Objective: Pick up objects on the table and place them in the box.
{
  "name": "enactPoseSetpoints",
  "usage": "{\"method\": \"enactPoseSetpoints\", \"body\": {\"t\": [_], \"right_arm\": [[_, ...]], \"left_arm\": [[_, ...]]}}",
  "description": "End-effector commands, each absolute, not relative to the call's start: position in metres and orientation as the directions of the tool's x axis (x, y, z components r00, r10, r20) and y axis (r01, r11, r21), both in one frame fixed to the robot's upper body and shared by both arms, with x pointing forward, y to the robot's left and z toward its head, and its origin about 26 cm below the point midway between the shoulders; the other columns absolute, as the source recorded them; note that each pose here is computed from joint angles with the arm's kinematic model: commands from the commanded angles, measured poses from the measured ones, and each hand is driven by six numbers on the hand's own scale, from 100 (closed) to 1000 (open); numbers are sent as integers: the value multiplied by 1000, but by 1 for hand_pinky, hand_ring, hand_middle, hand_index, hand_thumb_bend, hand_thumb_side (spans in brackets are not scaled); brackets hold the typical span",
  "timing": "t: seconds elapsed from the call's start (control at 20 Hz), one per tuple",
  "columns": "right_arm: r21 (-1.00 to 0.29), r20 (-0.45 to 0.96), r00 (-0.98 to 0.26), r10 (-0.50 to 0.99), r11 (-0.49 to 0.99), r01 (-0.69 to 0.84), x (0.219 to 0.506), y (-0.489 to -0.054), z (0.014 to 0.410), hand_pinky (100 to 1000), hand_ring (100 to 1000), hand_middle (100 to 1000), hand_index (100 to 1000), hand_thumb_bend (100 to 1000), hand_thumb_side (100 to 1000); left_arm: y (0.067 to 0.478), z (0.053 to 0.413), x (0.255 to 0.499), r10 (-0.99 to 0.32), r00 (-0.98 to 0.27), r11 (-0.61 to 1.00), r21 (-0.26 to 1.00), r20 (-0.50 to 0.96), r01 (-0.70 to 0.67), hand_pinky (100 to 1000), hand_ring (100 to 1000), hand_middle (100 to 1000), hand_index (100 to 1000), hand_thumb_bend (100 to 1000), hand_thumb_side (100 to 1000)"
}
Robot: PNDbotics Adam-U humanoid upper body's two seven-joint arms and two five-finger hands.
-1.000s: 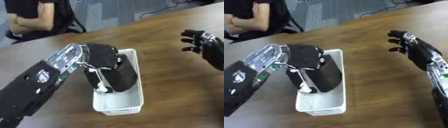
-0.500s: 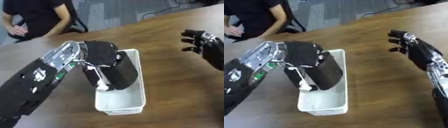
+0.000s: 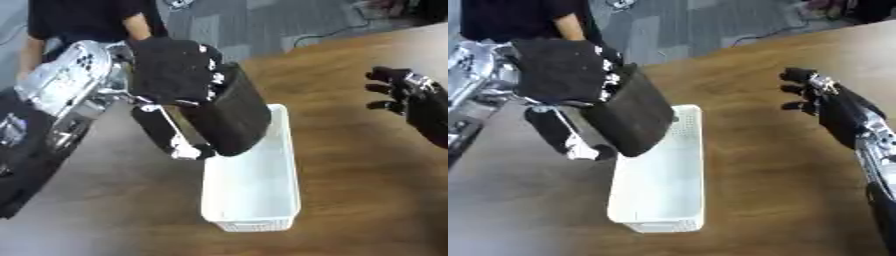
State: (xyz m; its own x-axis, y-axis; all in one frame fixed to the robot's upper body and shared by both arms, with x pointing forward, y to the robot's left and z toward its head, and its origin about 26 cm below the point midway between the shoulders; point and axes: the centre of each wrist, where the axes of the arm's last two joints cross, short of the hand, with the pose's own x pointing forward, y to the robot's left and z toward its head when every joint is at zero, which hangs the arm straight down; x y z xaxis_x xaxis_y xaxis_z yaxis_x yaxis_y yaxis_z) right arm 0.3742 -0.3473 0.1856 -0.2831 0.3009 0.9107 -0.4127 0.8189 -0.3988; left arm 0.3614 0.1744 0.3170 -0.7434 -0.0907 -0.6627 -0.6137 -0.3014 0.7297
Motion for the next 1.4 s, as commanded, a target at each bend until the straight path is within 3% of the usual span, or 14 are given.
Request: {"method": "enactPoseSetpoints", "body": {"t": [0.05, 0.3, 0.45, 0.55, 0.65, 0.75, 0.8, 0.9, 1.0, 1.4], "right_arm": [[-414, 901, -309, 305, 818, -399, 374, -348, 195, 827, 977, 979, 1000, 100, 1000], [-414, 900, -314, 302, 815, -405, 375, -345, 196, 827, 977, 978, 1000, 100, 1000], [-416, 899, -315, 304, 815, -403, 375, -345, 196, 827, 977, 978, 1000, 100, 1000], [-418, 899, -316, 304, 813, -406, 375, -345, 197, 827, 977, 978, 1000, 100, 1000], [-418, 898, -317, 304, 812, -407, 375, -344, 197, 827, 977, 978, 1000, 100, 1000], [-420, 897, -320, 303, 810, -410, 375, -343, 198, 827, 977, 978, 1000, 100, 1000], [-421, 897, -322, 303, 809, -411, 375, -342, 199, 827, 977, 978, 1000, 100, 1000], [-422, 896, -323, 304, 808, -412, 376, -342, 199, 827, 977, 977, 1000, 100, 1000], [-423, 896, -322, 305, 808, -411, 376, -342, 199, 827, 977, 977, 1000, 100, 1000], [-421, 897, -320, 305, 809, -409, 375, -343, 199, 826, 977, 977, 1000, 100, 1000]], "left_arm": [[181, 330, 356, 4, -740, -385, 682, -673, -622, 731, 757, 766, 843, 337, 736], [169, 330, 357, 55, -742, -403, 665, -668, -629, 726, 725, 746, 801, 257, 744], [165, 329, 358, 62, -740, -397, 663, -670, -634, 622, 582, 645, 729, 239, 699], [161, 328, 359, 68, -738, -385, 665, -671, -640, 569, 539, 601, 707, 242, 686], [158, 328, 360, 71, -737, -377, 666, -672, -644, 576, 543, 602, 715, 248, 663], [156, 321, 364, 75, -750, -376, 678, -657, -632, 647, 613, 676, 779, 312, 694], [155, 315, 368, 83, -762, -393, 682, -642, -617, 737, 736, 776, 857, 452, 809], [154, 301, 377, 101, -788, -463, 672, -607, -578, 864, 879, 895, 960, 743, 852], [155, 291, 383, 107, -809, -539, 650, -577, -535, 887, 900, 909, 980, 843, 817], [156, 292, 383, 110, -839, -593, 643, -533, -485, 878, 878, 867, 951, 799, 812]]}}
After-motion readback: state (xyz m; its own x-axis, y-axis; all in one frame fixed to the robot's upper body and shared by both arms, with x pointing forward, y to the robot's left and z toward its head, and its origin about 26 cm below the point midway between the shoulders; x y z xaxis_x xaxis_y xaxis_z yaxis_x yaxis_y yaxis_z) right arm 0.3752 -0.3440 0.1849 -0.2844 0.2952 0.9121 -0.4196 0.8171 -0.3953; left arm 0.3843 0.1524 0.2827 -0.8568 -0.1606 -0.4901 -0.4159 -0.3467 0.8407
